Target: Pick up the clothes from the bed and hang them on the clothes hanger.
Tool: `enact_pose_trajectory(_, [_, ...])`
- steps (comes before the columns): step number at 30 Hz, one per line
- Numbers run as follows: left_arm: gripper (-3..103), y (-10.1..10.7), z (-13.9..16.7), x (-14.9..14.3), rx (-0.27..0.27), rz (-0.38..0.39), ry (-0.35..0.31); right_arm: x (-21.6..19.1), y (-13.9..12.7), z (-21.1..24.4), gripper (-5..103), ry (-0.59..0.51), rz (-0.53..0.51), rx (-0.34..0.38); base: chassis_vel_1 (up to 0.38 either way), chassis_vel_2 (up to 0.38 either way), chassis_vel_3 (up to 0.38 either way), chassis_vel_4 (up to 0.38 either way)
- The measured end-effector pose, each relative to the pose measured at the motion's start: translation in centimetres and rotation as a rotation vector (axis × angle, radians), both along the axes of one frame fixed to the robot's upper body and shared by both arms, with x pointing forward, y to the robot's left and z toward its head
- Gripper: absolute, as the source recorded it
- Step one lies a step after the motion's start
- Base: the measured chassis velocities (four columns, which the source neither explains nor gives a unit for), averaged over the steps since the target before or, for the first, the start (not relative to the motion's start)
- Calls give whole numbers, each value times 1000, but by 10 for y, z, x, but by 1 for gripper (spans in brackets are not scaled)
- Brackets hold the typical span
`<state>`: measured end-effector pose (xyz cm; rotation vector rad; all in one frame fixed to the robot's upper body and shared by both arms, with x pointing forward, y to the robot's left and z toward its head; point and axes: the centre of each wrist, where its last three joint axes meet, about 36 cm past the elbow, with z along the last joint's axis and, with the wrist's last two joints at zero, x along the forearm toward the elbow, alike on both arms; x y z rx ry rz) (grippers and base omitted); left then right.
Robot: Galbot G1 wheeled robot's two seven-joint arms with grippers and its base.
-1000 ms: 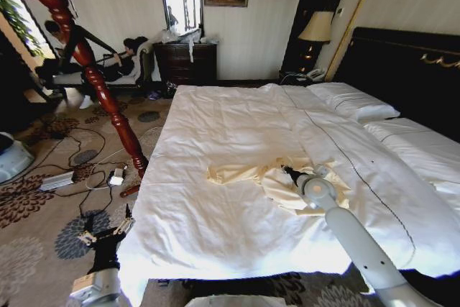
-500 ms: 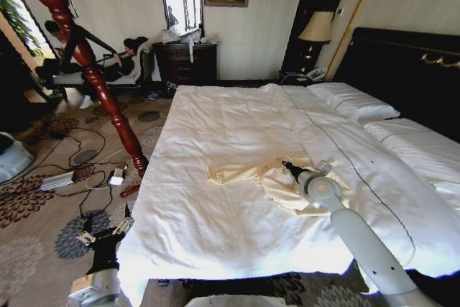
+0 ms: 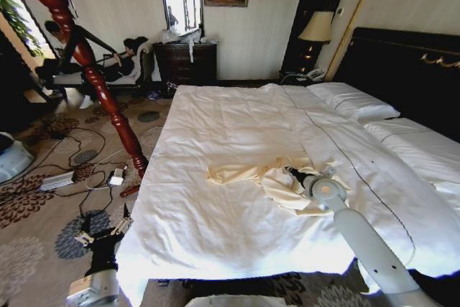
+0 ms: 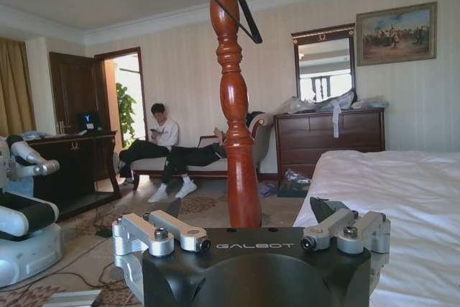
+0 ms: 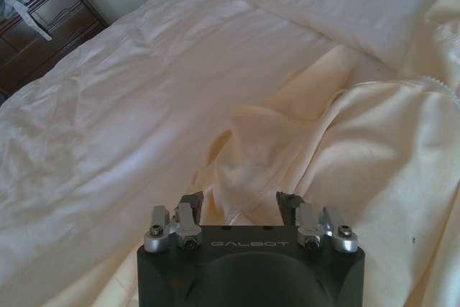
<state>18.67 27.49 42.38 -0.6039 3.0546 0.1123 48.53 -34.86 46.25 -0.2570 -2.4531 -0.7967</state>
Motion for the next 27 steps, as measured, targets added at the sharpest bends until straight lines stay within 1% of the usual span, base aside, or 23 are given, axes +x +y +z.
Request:
enact_pose_trajectory(1, [100, 0, 0, 0, 0, 0, 0, 0, 0, 0, 56, 0, 0, 0, 0, 0, 0, 0])
enact_pose_trajectory(3, [100, 0, -1, 0, 0, 0, 1, -1, 2, -2, 69, -7, 7, 8, 0, 0, 0, 0])
enact_pose_trajectory(4, [100, 0, -1, 0, 0, 0, 2, -2, 3, -2, 65, -11, 11, 12, 0, 0, 0, 0])
enact_pose_trajectory(6, [100, 1, -1, 0, -1, 0, 2, -2, 3, -2, 65, -13, 14, 14, 0, 0, 0, 0])
enact_pose_trajectory(7, [100, 1, -2, 1, -2, 1, 3, -2, 4, -3, 55, -14, 19, 16, 0, 0, 0, 0])
enact_pose_trajectory(8, [100, 1, -2, 1, -2, 2, 3, -3, 5, -4, 55, -13, 24, 15, 0, 0, 0, 0])
enact_pose_trajectory(10, [100, 1, -3, 1, -3, 2, 5, -3, 6, -5, 44, -12, 30, 11, 0, 0, 0, 0])
enact_pose_trajectory(11, [100, 1, -3, 1, -3, 2, 5, -3, 6, -5, 44, -12, 30, 11, 0, 0, 0, 0])
enact_pose_trajectory(13, [100, 1, -4, 1, -4, 3, 6, -4, 8, -7, 33, -11, 35, 7, 0, 0, 0, 0])
enact_pose_trajectory(14, [100, 1, -5, 1, -4, 3, 7, -4, 8, -8, 33, -10, 36, 6, 0, 0, 0, 0])
enact_pose_trajectory(15, [100, 2, -5, 1, -4, 3, 8, -4, 9, -8, 28, -10, 38, 6, 0, 0, 0, 0])
enact_pose_trajectory(16, [100, 2, -5, 1, -4, 3, 8, -4, 9, -8, 28, -10, 38, 6, 0, 0, 0, 0])
enact_pose_trajectory(20, [100, 2, -6, 2, -6, 2, 10, -8, 13, -4, 7, -26, 51, 8, 0, 0, 0, 0])
enact_pose_trajectory(21, [100, 2, -6, 2, -6, 2, 10, -8, 13, -4, 7, -26, 51, 8, 0, 0, 0, 0])
enact_pose_trajectory(22, [100, 2, -7, 2, -7, 2, 11, -10, 14, -3, 3, -34, 58, 6, 0, 0, 0, 0])
enact_pose_trajectory(23, [100, 2, -7, 3, -8, 1, 12, -12, 15, -2, 1, -41, 65, 3, 0, 0, 0, 0])
enact_pose_trajectory(26, [100, 1, -8, 3, -8, 1, 12, -14, 16, 0, 1, -57, 77, -1, 0, 0, 0, 0])
enact_pose_trajectory(27, [100, 1, -8, 4, -9, 0, 13, -16, 18, 1, 0, -85, 84, -3, 0, 0, 0, 0])
